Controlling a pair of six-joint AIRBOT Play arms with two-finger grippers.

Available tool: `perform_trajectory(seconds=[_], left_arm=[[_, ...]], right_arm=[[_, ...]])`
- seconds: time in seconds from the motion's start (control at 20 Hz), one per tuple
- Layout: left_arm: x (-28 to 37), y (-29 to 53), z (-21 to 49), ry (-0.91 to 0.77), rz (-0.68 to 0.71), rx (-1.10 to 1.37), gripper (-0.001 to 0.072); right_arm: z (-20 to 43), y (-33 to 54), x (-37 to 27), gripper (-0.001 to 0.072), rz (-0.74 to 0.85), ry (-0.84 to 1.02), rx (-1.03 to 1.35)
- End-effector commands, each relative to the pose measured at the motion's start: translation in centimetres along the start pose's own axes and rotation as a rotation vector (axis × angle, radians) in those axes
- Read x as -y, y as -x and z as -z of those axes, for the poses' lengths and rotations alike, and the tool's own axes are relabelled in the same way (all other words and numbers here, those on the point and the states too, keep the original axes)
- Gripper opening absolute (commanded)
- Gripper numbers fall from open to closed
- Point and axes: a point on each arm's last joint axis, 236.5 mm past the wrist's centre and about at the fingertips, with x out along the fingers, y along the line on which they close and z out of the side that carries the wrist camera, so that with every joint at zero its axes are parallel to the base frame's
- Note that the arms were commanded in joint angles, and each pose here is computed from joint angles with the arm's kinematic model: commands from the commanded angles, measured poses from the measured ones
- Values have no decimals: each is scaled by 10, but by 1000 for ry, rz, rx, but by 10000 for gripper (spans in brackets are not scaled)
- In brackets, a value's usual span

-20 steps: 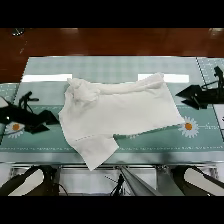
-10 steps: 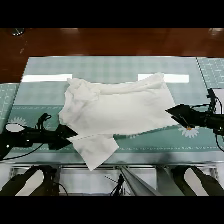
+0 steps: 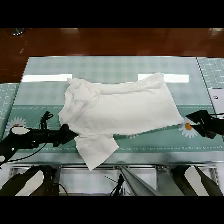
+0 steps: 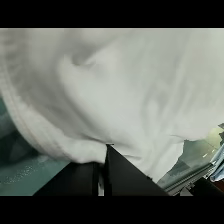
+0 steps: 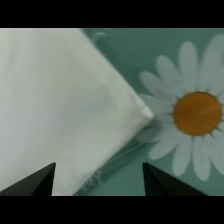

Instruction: Fold the shirts.

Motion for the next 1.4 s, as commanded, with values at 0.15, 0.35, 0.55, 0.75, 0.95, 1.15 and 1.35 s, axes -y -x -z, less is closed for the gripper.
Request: perform_trajectory(seconds=[0.15,0.35,0.55,0.75,0.95,1.15,1.35], left_arm=[[4,0,1,-6,15,-3,32],[3,0,1,-6,15,-2,32],[5,0,0,-1,22,0,33],[10,0,-2,12,42,8,32],[42,14,-19,-84,106,32,32],[189,113,-102,-358,332,325,32],[327,281,-143,-734,305,784,30]], right_arm=[[-10,-27,10,625,-70,-131,-81],[-12,-56,7,625,-101,-128,-193],[-9,-86,-15,625,-78,-12,-273],[-1,-105,-40,448,-68,73,-331],[-2,-88,-86,26,-114,243,-387],[-62,-6,-214,25,-182,519,-150],[-107,134,-315,26,-126,726,218]])
